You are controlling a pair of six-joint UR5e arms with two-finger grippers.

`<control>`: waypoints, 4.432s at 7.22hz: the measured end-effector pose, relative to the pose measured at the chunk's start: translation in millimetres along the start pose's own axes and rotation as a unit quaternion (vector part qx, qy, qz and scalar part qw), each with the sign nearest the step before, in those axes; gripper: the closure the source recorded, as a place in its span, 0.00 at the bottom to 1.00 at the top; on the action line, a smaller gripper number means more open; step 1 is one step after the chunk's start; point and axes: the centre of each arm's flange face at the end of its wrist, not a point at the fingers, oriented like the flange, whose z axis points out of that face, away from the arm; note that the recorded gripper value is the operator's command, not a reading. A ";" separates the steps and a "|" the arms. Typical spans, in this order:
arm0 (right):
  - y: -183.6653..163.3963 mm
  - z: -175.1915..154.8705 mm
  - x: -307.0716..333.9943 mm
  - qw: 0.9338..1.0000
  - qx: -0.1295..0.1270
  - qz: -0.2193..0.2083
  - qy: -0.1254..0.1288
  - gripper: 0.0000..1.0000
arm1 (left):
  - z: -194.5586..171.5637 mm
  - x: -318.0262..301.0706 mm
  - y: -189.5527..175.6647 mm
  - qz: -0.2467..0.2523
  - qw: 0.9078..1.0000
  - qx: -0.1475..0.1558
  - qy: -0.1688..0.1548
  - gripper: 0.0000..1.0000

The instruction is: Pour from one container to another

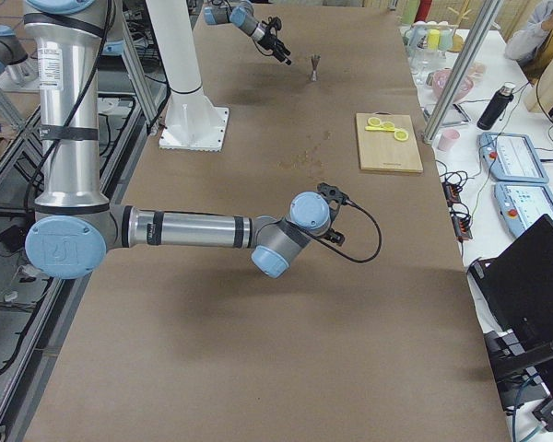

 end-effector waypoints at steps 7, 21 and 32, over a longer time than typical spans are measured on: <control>9.9 72.6 -43.4 0.994 0.085 -0.065 -0.007 0.01 | 92.9 1.5 -7.0 -0.001 0.998 0.059 -0.035 0.03; -9.3 180.5 -39.9 0.986 0.161 -0.019 -0.028 0.02 | 120.9 -3.4 17.8 0.026 0.985 0.168 -0.038 0.12; -13.6 197.7 -48.3 0.987 0.158 -0.017 -0.009 0.26 | 144.3 7.2 5.0 0.012 0.985 0.168 -0.046 1.00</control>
